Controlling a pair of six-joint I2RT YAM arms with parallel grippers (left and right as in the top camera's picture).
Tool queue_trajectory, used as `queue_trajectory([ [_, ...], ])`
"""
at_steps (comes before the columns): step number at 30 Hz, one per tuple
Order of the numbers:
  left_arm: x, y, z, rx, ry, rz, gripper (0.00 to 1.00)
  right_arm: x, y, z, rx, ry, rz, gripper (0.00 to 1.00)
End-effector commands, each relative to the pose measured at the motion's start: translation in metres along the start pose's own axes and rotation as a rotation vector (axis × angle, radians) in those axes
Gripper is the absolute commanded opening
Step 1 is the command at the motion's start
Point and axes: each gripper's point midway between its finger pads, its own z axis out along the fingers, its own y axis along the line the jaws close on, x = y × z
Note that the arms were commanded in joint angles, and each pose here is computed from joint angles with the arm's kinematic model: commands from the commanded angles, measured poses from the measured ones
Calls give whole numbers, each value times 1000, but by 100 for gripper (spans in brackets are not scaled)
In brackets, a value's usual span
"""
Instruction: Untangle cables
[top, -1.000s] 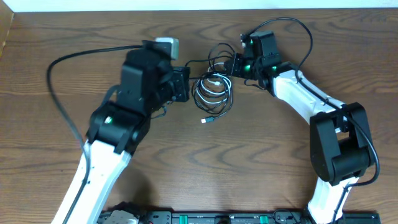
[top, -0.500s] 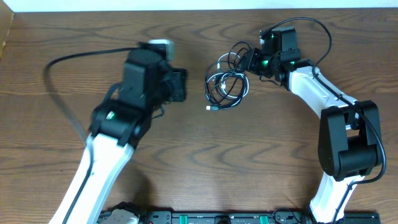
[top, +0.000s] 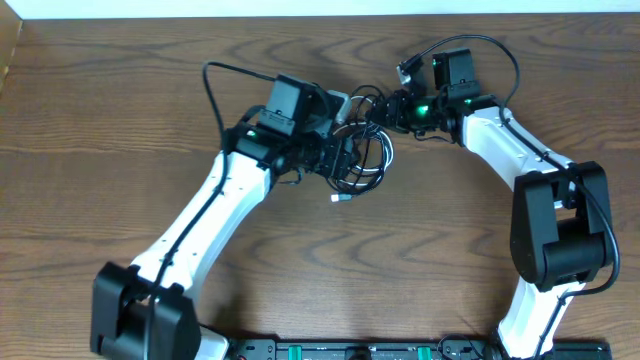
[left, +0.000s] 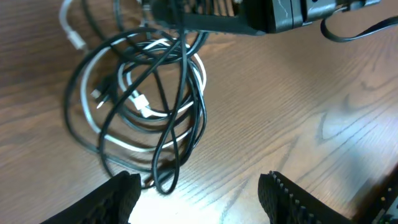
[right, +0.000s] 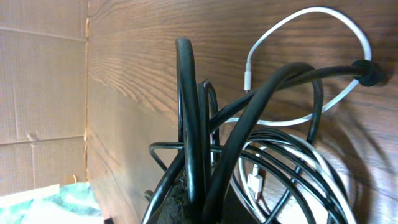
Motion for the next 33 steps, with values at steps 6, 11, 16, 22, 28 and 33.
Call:
queue_trajectory([
  [6,-15,13,42,9,-25,24,66,23,22,18,-61,78,-46,1],
  [11,-17,27,51,-56,-34,27,31,32,31,25,-73,103,-61,1],
  [16,-11,39,60,-102,-9,15,22,33,32,25,-74,105,-62,1],
  [22,-25,76,41,-320,-82,-36,7,41,31,24,-82,139,-65,1],
  [28,-66,84,-30,-494,-311,-85,7,46,31,24,-89,158,-73,1],
  [33,-78,81,-70,-540,-419,-138,7,49,29,23,-80,172,-55,1],
])
